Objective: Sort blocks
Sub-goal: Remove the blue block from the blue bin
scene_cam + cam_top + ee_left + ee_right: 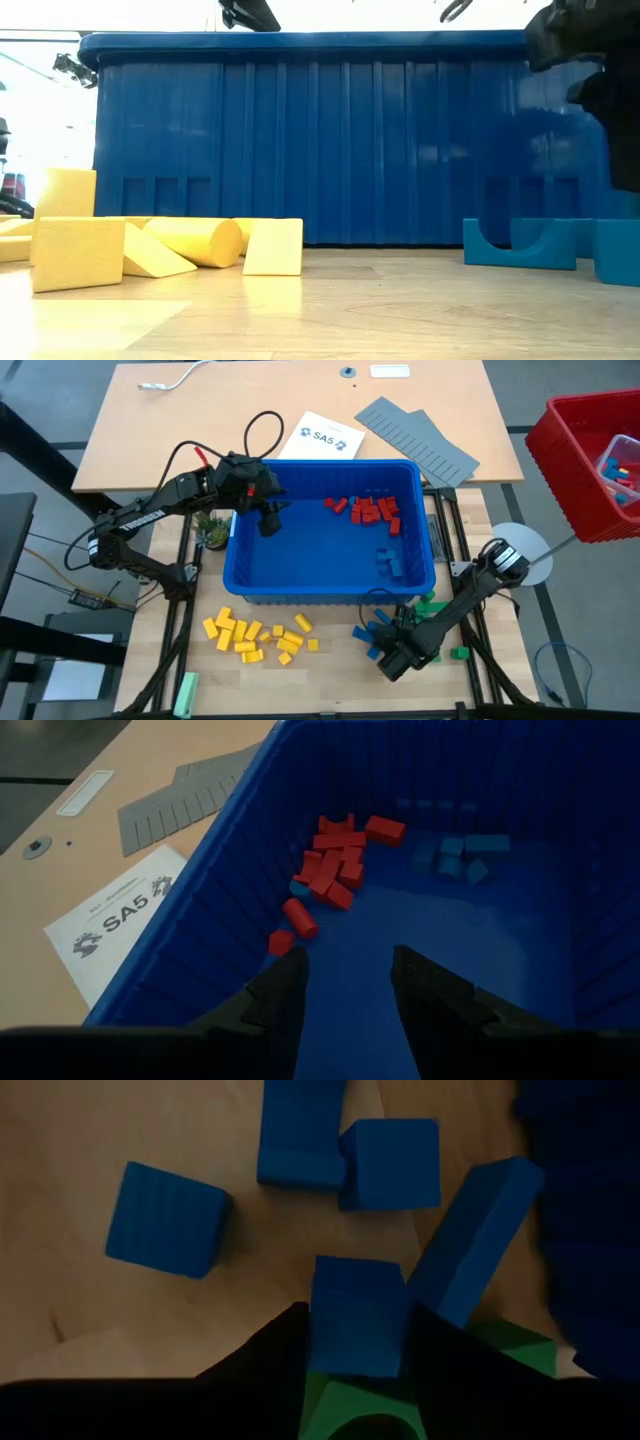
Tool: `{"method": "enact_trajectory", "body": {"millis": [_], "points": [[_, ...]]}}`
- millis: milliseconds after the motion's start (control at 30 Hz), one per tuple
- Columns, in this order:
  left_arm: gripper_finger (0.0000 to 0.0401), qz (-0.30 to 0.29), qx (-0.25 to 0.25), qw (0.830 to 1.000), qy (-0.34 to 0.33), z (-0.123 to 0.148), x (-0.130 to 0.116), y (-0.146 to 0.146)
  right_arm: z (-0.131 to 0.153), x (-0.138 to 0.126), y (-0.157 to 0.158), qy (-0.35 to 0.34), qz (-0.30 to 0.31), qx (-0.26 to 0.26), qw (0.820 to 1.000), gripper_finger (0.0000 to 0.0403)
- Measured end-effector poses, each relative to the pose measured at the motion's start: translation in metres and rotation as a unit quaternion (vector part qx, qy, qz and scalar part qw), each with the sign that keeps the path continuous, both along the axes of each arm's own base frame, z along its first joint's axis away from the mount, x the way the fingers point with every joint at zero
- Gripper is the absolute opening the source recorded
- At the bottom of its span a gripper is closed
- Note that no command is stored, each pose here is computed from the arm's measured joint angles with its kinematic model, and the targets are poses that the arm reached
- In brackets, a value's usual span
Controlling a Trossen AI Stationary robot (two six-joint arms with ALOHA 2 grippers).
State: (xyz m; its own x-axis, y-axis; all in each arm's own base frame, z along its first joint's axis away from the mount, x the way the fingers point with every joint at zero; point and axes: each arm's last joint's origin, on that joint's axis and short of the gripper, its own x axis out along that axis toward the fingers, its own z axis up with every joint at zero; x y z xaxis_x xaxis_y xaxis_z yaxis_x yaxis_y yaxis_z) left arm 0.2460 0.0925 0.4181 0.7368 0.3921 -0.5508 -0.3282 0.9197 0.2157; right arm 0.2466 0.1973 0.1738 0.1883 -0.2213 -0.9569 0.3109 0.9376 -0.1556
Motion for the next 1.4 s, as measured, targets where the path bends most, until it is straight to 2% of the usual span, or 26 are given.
{"method": "enact_trajectory", "body": {"millis": [100, 267, 433, 567, 633, 733, 833, 1000, 1100, 1167, 1233, 1400], "points": [[0.0158, 0.0, 0.0, 1.0, 0.0, 0.0, 0.0, 0.0, 0.003, -0.001, -0.001, -0.005, 0.0, 0.003, 1.0, 0.016], [0.0158, 0.0, 0.0, 1.0, 0.0, 0.0, 0.0, 0.0, 0.03, -0.008, -0.007, -0.026, 0.006, 0.034, 0.999, 0.0196], [0.0158, 0.0, -0.001, 1.0, 0.001, 0.0, 0.0, 0.0, 0.081, -0.021, -0.013, -0.044, 0.042, 0.154, 0.986, 0.0216], [0.0158, 0.0, -0.001, 1.0, 0.001, 0.0, 0.0, 0.0, 0.135, -0.024, -0.028, -0.136, 0.067, 0.221, 0.963, 0.0219], [0.0158, 0.0, -0.001, 1.0, 0.001, 0.0, 0.0, 0.0, 0.158, -0.021, -0.038, -0.211, 0.08, 0.221, 0.949, 0.0217], [0.0158, 0.0, 0.0, 1.0, 0.0, 0.0, 0.0, 0.0, 0.187, -0.017, -0.056, -0.318, 0.089, 0.183, 0.926, 0.0214], [0.0158, 0.0, 0.0, 1.0, 0.0, 0.0, 0.0, 0.0, 0.202, -0.017, -0.078, -0.376, 0.09, 0.085, 0.918, 0.0212], [0.0158, -0.007, 0.01, 1.0, 0.006, 0.0, 0.0, 0.0, 0.206, -0.006, -0.121, -0.374, 0.049, -0.134, 0.916, 0.0204], [0.0158, -0.002, 0.016, 1.0, 0.011, 0.0, 0.0, 0.0, 0.201, 0.008, -0.154, -0.326, 0.029, -0.219, 0.919, 0.0196], [0.0158, 0.003, 0.016, 1.0, 0.01, 0.0, -0.001, 0.001, 0.193, 0.019, -0.179, -0.288, 0.015, -0.241, 0.927, 0.019], [0.0158, 0.004, 0.016, 1.0, 0.01, 0.0, -0.001, 0.001, 0.184, 0.029, -0.204, -0.257, 0.002, -0.241, 0.936, 0.0186], [0.0158, 0.004, 0.016, 1.0, 0.012, -0.001, -0.001, 0.001, 0.154, 0.051, -0.269, -0.207, -0.05, -0.198, 0.957, 0.0177]]}}
